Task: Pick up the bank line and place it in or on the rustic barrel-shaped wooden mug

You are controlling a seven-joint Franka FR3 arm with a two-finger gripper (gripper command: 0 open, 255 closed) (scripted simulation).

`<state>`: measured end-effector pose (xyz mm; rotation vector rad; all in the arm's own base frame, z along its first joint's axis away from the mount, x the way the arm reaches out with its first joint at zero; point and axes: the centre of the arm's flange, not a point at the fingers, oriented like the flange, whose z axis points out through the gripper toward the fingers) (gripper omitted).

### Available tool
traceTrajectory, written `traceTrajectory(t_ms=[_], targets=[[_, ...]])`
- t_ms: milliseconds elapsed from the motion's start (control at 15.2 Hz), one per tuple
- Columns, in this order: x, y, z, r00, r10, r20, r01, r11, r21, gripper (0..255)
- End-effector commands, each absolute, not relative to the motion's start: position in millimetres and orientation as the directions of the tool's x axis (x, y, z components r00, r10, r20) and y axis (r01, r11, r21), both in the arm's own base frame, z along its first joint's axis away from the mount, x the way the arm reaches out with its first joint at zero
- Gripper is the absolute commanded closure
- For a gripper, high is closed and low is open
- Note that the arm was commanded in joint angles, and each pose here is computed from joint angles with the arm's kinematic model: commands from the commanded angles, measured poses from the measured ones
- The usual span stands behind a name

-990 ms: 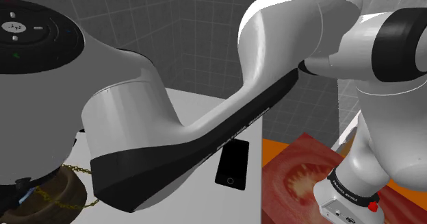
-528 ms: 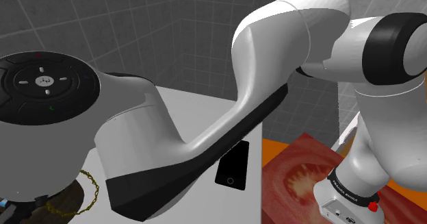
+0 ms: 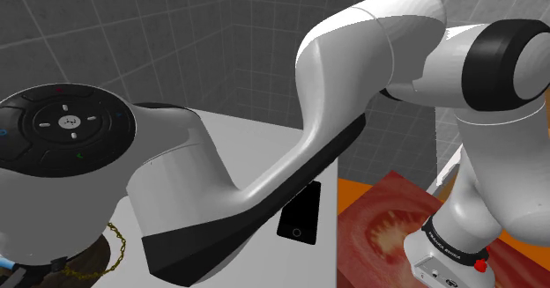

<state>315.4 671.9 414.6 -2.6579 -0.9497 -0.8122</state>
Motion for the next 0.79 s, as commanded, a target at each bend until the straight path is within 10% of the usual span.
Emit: traceTrajectory(t_ms=[0, 66, 132, 726], targets=[[315.8, 671.3, 409.9, 0.645, 0.526, 0.554, 0.634, -0.773, -0.004, 255], [315.8, 671.3, 409.9, 0.645, 0.526, 0.554, 0.634, -0.773, -0.004, 255], [316.1, 670.8, 410.5, 0.645, 0.526, 0.554, 0.634, -0.773, -0.004, 0], [294.5, 653.6, 451.5, 0.645, 0.526, 0.554, 0.634, -0.773, -0.004, 0]])
